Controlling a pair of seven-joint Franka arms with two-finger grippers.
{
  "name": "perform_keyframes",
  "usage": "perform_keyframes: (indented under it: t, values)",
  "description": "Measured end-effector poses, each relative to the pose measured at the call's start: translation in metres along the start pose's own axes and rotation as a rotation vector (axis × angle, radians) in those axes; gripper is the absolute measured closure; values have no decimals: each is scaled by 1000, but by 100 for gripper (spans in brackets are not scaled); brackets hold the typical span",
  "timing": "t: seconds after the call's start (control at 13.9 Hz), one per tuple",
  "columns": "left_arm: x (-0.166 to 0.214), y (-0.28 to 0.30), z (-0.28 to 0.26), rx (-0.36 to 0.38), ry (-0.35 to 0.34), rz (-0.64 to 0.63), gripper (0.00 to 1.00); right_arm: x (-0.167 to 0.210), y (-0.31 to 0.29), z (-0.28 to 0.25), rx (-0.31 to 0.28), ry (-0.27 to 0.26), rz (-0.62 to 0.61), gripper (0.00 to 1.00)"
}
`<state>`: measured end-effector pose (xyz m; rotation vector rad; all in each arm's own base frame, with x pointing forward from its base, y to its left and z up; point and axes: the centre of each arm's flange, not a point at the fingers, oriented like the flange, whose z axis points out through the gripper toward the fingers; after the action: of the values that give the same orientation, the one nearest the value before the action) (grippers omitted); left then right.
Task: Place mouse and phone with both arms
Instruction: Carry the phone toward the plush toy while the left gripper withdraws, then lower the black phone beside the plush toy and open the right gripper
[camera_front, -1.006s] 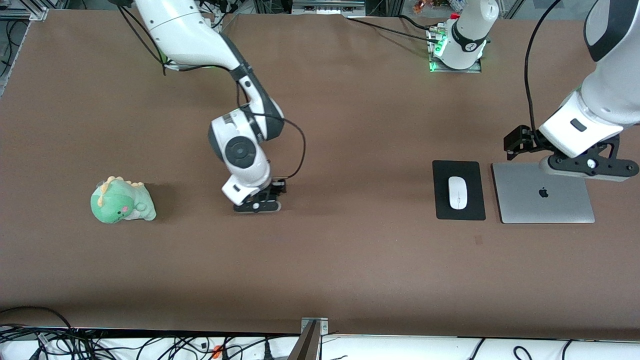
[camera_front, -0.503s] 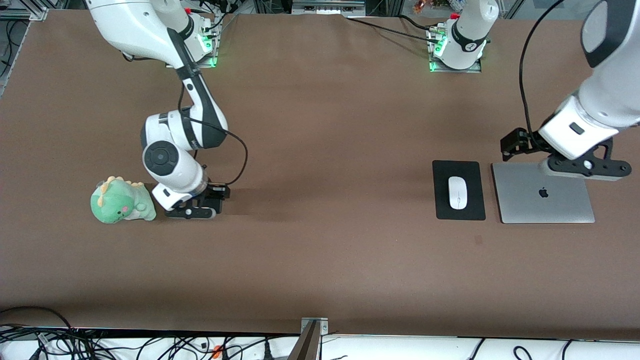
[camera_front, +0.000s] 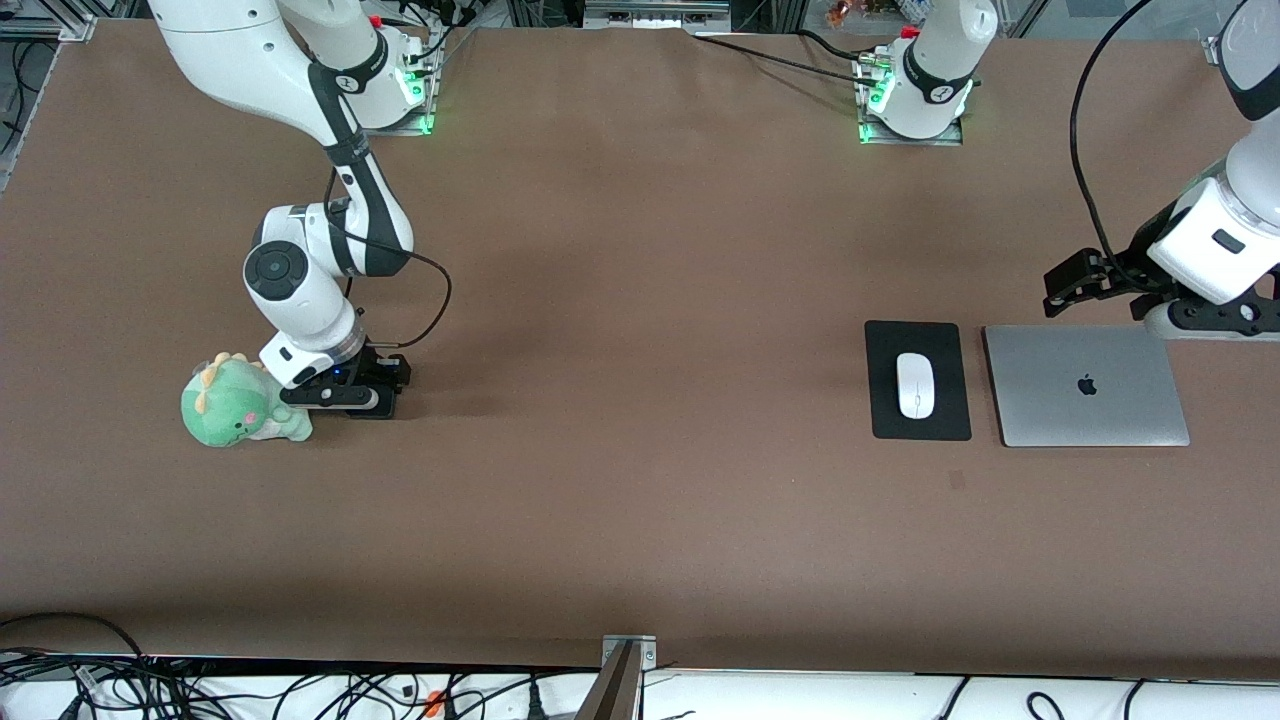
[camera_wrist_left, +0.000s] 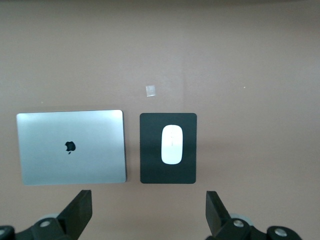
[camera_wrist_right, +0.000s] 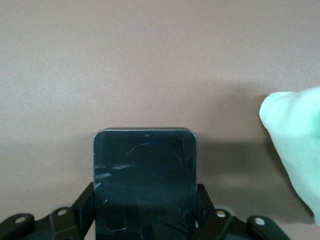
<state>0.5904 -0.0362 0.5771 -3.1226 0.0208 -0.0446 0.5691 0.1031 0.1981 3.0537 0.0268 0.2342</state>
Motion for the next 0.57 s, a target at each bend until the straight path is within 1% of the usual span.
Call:
perform_keyframes:
  t: [0.07, 0.22, 0.43, 0.57]
  values:
    - [-2, 2, -1, 9, 0, 7, 0, -3, 1, 2, 0, 9, 1, 19]
    - [-5, 7, -2, 18, 1, 23, 0, -9, 6, 8, -2, 8, 6, 19]
    - [-10, 19, 1, 40, -32, 87, 0, -12, 11, 14, -8, -1, 14, 19]
    - [-11, 22, 1, 48, -39, 98, 0, -12, 11, 14, -8, 0, 14, 17]
